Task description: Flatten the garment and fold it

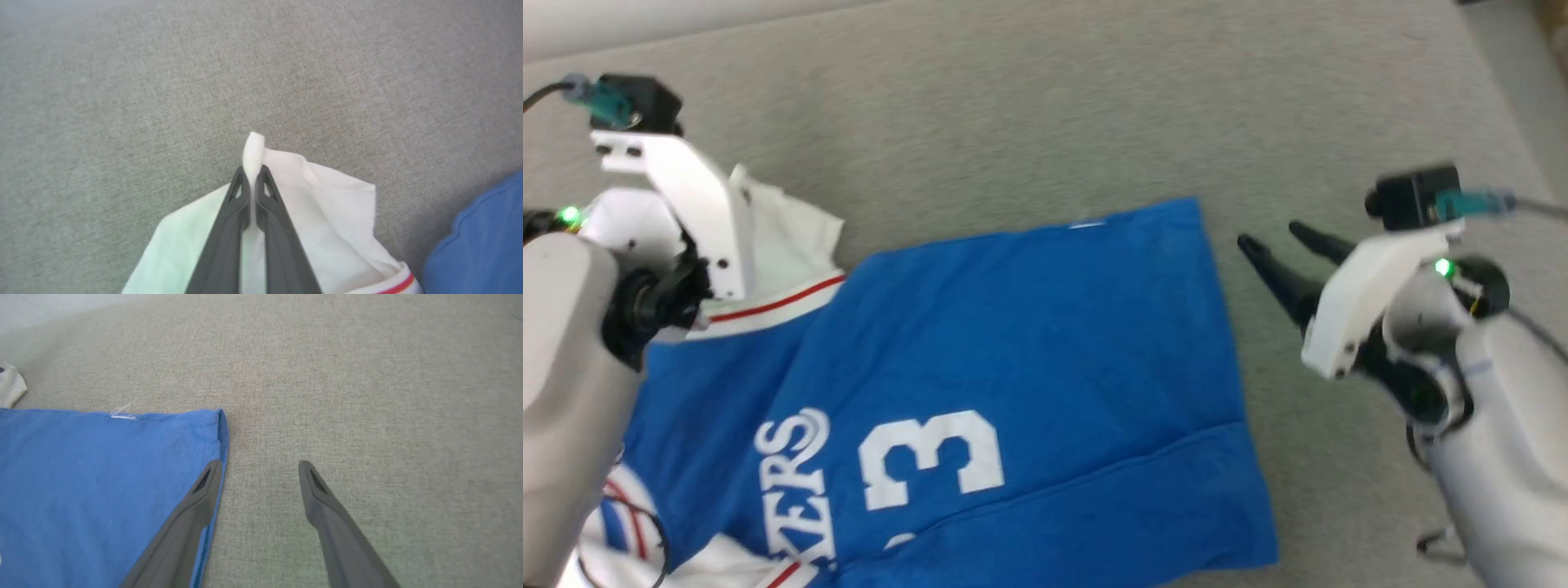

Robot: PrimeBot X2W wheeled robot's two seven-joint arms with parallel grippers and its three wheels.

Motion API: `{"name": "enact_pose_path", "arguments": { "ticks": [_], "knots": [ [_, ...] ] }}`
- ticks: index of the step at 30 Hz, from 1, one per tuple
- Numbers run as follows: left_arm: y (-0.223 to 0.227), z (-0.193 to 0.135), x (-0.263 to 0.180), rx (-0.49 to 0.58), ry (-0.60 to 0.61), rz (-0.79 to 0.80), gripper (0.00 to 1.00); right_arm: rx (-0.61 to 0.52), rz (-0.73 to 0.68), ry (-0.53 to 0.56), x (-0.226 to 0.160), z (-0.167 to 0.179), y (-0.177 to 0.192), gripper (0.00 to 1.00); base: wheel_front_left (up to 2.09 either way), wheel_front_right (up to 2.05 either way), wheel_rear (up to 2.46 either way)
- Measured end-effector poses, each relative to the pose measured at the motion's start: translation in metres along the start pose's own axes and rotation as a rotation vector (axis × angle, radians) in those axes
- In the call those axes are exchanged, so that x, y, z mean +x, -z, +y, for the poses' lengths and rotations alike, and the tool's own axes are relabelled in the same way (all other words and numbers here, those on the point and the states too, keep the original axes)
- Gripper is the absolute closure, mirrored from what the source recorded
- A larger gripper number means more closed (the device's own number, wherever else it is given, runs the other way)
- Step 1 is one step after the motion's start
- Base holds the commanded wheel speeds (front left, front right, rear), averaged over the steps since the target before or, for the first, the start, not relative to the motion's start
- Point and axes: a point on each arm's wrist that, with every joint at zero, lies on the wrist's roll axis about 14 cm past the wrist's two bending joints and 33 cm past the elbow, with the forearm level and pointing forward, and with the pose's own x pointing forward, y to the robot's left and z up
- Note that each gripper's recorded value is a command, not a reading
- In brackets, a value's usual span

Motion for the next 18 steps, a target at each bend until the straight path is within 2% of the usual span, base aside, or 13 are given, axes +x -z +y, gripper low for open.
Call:
{"name": "enact_pose_path", "arguments": {
  "ticks": [6,12,13,14,15,17,18],
  "knots": [
    [-0.015,0.010,-0.018,0.016,-0.020,-0.106,1.00,-0.044,0.130,-0.077,0.041,0.026,-0.001,0.00,0.00,0.00,0.00],
    [-0.012,0.021,-0.027,0.014,-0.037,-0.143,1.00,-0.087,0.319,-0.115,0.064,0.039,0.021,0.00,0.00,0.00,0.00],
    [-0.012,0.022,-0.028,0.013,-0.039,-0.148,1.00,-0.094,0.347,-0.116,0.066,0.039,0.022,0.08,0.00,0.00,0.00],
    [-0.011,0.023,-0.028,0.010,-0.042,-0.150,1.00,-0.095,0.373,-0.120,0.068,0.039,0.023,0.53,0.00,0.00,0.00],
    [-0.010,0.025,-0.029,0.009,-0.044,-0.151,1.00,-0.089,0.396,-0.124,0.069,0.040,0.024,0.65,0.00,0.00,0.00],
    [-0.010,0.028,-0.032,0.006,-0.052,-0.159,1.00,-0.084,0.426,-0.124,0.070,0.038,0.025,1.00,0.00,0.00,0.00],
    [-0.011,0.029,-0.033,0.006,-0.054,-0.168,1.00,-0.073,0.433,-0.127,0.069,0.038,0.025,1.00,0.00,0.00,0.00]
  ]
}}
